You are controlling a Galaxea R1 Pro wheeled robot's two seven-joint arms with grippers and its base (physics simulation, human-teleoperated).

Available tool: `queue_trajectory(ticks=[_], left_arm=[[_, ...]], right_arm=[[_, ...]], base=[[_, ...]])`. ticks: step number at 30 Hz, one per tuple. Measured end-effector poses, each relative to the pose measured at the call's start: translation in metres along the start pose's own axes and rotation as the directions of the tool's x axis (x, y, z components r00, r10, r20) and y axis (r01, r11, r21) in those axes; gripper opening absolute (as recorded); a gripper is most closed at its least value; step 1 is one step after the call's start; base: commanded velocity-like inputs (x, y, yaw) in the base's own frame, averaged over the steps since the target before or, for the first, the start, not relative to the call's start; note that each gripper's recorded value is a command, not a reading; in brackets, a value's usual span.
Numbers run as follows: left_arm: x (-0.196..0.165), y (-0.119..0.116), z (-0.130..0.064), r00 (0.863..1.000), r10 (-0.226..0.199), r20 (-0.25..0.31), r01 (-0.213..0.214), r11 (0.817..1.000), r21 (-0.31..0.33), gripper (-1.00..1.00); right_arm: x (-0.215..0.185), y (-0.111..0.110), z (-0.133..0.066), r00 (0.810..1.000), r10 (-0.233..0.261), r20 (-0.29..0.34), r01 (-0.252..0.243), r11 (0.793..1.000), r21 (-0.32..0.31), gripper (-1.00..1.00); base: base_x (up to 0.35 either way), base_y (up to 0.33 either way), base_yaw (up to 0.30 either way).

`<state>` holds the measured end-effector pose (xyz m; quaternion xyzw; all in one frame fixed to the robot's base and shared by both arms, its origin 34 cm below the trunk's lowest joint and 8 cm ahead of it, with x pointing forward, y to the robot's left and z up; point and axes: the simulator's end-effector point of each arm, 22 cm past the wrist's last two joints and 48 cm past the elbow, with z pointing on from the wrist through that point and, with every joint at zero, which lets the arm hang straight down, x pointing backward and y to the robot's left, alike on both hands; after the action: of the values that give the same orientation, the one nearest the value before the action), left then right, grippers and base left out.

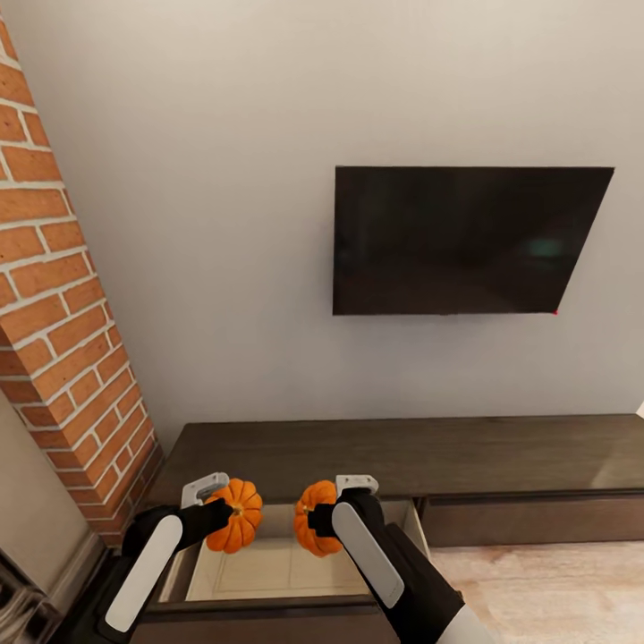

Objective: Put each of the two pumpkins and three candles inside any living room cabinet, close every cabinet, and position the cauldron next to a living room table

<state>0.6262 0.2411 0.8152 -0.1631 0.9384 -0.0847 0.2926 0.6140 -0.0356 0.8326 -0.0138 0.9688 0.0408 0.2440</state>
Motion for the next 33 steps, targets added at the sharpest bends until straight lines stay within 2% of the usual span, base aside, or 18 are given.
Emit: queue_trajectory(ticks=[4, 6, 9, 14, 21, 33], left_arm=[[0.005, 0.004, 0.007, 1.0, 0.006, -0.005, -0.006, 1.0, -0.013, -1.0], [0.007, 0.009, 0.011, 1.0, 0.022, 0.0, -0.022, 0.999, -0.034, -1.0], [0.008, 0.011, 0.015, 0.999, 0.043, 0.015, -0.042, 0.997, -0.06, -1.0], [0.01, 0.006, 0.023, 0.997, 0.067, 0.044, -0.063, 0.994, -0.085, -1.0], [0.02, 0.012, 0.036, 0.997, 0.07, 0.038, -0.066, 0.993, -0.1, -1.0], [0.039, 0.002, 0.054, 0.998, 0.058, 0.02, -0.056, 0.995, -0.079, -1.0]], right_arm=[[-0.019, -0.003, 0.001, 1.0, -0.005, 0.021, 0.005, 1.0, 0.006, -1.0], [-0.022, -0.007, 0.005, 1.0, 0.011, 0.019, -0.012, 1.0, 0.008, -1.0], [-0.024, -0.012, 0.009, 0.999, 0.03, 0.018, -0.03, 0.999, 0.011, -1.0], [-0.018, -0.019, 0.02, 0.999, 0.036, 0.003, -0.036, 0.999, 0.028, -1.0], [-0.009, -0.036, 0.044, 0.998, 0.041, -0.041, -0.037, 0.996, 0.075, -1.0], [0.003, -0.041, 0.065, 0.998, 0.041, -0.056, -0.036, 0.996, 0.085, -1.0]], base=[[0.0, 0.0, 0.0], [0.0, 0.0, 0.0], [0.0, 0.0, 0.0], [0.0, 0.0, 0.0], [0.0, 0.0, 0.0], [0.0, 0.0, 0.0]])
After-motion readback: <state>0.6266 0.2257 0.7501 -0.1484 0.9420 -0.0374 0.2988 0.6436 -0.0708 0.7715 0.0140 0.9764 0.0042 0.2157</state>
